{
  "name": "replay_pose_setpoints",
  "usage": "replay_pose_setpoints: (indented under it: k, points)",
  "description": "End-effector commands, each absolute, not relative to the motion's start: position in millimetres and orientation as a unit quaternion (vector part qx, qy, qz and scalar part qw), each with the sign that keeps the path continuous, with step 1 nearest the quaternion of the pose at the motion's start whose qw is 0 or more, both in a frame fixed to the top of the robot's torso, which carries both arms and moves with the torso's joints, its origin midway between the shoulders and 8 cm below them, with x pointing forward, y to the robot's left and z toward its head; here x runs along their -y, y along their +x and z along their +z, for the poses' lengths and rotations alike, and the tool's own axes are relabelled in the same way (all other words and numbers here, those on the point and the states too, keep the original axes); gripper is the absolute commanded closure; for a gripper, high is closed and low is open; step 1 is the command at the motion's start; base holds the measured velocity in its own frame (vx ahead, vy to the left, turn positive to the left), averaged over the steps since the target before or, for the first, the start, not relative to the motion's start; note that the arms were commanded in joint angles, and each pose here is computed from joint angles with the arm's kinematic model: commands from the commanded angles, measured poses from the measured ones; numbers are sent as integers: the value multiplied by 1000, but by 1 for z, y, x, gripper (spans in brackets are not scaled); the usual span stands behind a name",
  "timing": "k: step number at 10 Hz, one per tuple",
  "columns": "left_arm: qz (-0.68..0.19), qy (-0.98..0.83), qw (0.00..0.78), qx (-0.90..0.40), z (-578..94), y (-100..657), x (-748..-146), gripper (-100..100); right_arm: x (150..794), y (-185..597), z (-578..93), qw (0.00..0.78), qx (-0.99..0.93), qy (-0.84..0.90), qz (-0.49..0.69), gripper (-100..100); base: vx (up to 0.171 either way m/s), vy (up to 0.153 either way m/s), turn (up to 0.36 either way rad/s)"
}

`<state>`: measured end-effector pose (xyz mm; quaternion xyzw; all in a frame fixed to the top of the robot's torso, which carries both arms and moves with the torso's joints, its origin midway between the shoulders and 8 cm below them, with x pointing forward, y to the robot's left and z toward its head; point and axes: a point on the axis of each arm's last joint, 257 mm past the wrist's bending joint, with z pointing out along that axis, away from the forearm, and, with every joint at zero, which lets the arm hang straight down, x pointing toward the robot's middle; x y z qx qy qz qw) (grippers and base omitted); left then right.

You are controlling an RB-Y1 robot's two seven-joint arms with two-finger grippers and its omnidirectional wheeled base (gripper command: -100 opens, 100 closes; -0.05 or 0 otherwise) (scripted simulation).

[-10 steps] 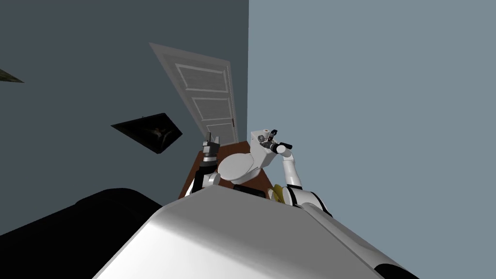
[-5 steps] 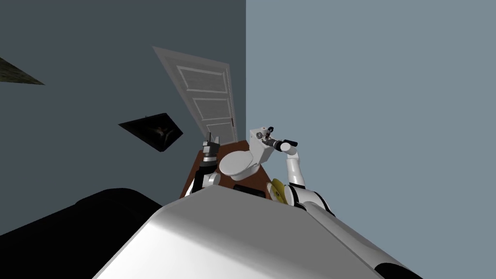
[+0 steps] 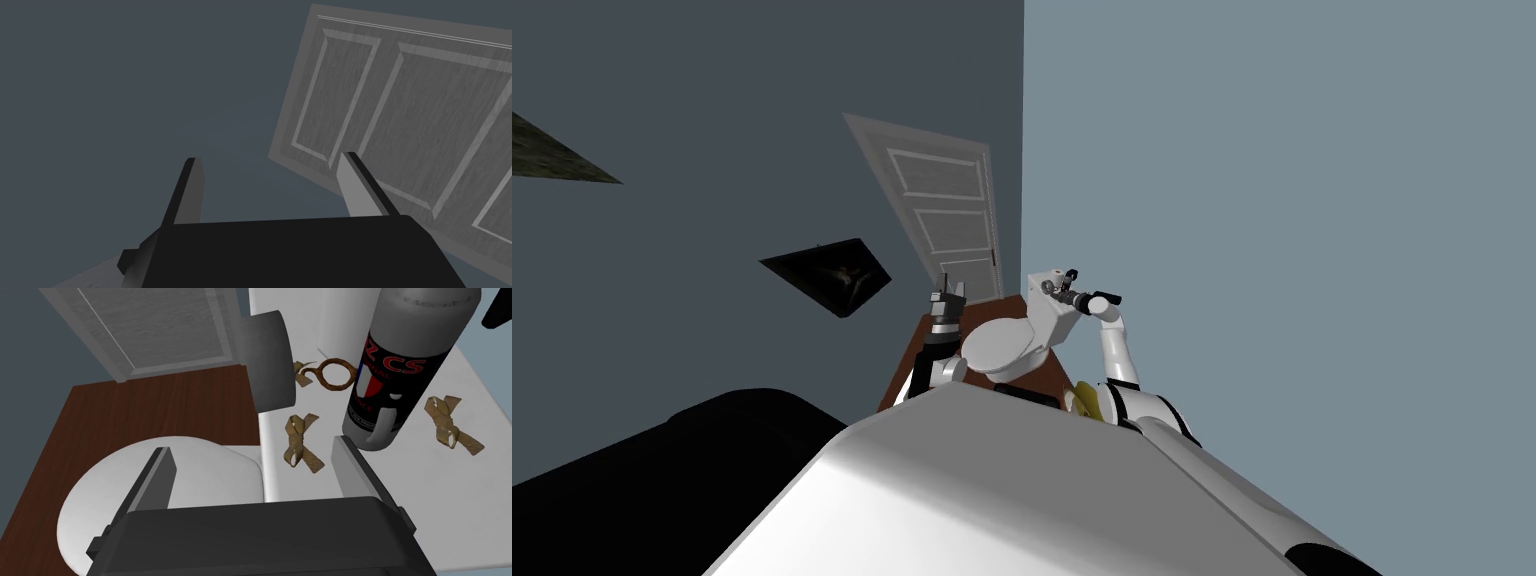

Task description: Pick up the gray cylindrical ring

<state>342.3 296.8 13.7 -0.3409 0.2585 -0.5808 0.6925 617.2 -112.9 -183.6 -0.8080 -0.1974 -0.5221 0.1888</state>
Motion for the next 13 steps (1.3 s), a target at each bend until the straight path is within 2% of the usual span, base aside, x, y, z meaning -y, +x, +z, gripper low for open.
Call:
replay_pose_setpoints:
  k: [1, 12, 13]
  points:
    - [-581, -341, 693, -259, 14, 342, -297, 0, 103, 615, -191, 197, 195, -809, -519, -100, 252, 40, 63]
    - [-581, -341, 692, -258, 14, 342, -297, 0, 96, 614, -197, 203, 194, -809, -516, -100, 10, -5, 19]
    - [-581, -341, 692, -258, 14, 342, -297, 0, 110, 617, -186, 188, 198, -808, -522, -100, -124, 12, -82]
